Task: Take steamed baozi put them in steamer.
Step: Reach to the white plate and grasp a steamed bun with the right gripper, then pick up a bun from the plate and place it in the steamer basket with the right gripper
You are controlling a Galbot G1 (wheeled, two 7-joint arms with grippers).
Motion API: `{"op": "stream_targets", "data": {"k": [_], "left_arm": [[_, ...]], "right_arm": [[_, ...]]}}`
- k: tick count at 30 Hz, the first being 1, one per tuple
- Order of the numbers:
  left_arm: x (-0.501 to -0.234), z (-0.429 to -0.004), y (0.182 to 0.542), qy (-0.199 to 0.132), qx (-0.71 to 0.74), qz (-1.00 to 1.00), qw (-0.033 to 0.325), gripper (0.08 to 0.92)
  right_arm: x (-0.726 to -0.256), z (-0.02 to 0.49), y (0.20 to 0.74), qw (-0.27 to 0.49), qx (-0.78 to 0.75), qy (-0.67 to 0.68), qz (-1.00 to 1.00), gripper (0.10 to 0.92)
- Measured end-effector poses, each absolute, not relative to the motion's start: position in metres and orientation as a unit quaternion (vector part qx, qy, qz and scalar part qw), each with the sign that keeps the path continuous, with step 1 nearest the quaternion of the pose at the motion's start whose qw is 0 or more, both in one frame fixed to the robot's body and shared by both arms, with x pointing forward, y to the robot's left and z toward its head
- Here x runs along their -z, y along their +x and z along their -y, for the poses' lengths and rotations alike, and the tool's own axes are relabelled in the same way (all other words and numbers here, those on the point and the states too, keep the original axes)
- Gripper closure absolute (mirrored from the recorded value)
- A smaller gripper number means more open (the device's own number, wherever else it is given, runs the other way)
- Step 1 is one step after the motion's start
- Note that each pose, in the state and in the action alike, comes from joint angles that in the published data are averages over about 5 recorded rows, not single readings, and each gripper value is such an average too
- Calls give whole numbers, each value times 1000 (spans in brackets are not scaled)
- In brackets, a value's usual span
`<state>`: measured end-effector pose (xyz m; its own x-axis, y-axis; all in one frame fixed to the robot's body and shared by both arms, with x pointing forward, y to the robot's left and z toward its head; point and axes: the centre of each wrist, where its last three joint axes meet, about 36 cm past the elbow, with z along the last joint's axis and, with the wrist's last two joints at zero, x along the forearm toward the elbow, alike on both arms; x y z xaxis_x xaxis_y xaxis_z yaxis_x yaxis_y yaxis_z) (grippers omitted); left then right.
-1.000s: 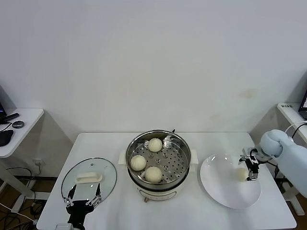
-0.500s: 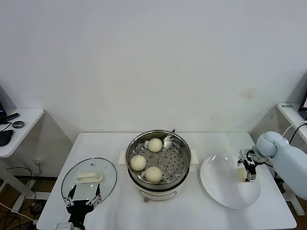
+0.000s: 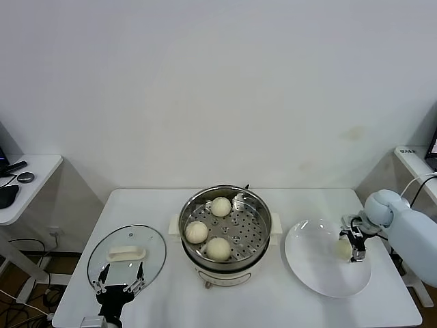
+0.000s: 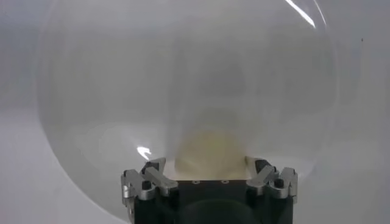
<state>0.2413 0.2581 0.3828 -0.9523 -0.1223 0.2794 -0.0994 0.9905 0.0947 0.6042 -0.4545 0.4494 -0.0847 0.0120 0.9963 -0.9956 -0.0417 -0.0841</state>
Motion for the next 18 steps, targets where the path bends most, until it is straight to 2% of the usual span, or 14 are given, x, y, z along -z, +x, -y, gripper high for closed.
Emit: {"op": "stream_targets", "data": {"k": [4,14,18], "left_arm": [[-381,-258,241,56,40,987,146,177],[-381,-256,244,53,38,987,144,177],[-381,-255,245,52,40,988,142,177]], "right_arm": [[-449,456,604,472,-534,483,509,237],[-458,458,604,471,-531,480,516,523],[-469,457,605,469,-528,481,520,614]]}}
